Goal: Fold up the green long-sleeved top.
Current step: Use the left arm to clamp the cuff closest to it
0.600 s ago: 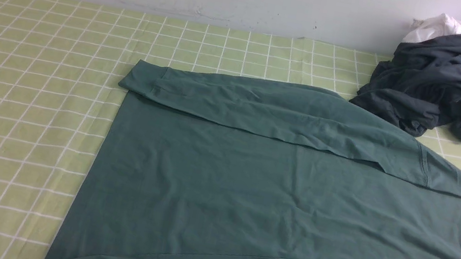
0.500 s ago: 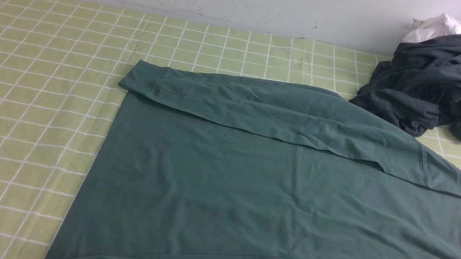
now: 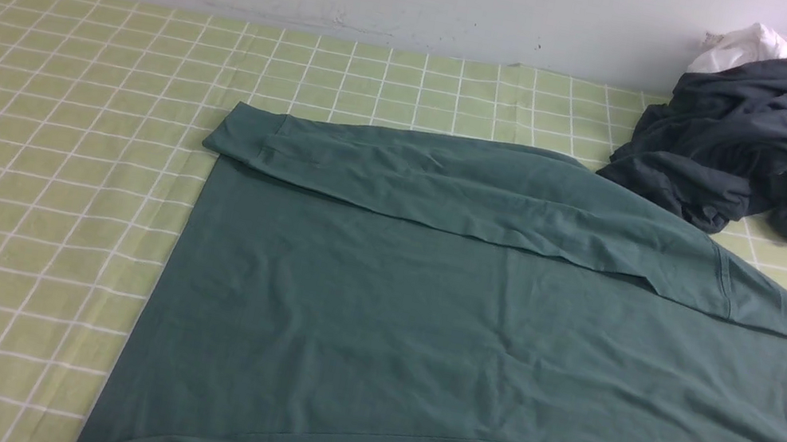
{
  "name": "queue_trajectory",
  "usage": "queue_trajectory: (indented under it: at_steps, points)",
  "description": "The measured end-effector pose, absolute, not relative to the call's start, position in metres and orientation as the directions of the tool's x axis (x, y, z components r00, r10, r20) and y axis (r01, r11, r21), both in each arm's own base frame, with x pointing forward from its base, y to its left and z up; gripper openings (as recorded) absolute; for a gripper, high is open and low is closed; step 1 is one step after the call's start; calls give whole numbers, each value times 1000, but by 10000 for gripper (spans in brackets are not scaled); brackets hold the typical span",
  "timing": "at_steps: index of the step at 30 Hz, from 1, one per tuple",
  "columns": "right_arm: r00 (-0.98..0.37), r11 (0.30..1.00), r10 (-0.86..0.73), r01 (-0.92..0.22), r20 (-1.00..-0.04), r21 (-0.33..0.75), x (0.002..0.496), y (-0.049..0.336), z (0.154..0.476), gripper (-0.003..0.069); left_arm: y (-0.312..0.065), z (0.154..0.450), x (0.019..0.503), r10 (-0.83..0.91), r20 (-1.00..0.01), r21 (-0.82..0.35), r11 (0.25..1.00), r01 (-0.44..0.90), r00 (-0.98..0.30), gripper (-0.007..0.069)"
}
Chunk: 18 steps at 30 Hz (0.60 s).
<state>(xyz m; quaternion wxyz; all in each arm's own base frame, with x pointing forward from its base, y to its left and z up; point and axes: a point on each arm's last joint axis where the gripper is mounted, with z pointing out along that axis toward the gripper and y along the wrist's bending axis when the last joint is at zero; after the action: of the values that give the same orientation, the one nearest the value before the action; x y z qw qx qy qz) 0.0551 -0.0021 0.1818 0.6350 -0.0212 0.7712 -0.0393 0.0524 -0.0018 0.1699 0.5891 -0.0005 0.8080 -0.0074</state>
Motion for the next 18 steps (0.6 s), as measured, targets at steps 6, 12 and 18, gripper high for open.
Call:
queue_trajectory:
  at_steps: [6,12,18]
  points:
    - [-193,996,-82,17,-978,-87,55,-2,182,25,-1,170,52,17,-952,15,1000,9,-306,90]
    - [-193,996,-82,17,-978,-87,55,-2,182,25,-1,170,52,28,-951,26,1000,8,-306,90]
    - [-193,996,-82,17,-978,-87,55,-2,182,25,0,171,53,48,-956,49,999,5,-291,90]
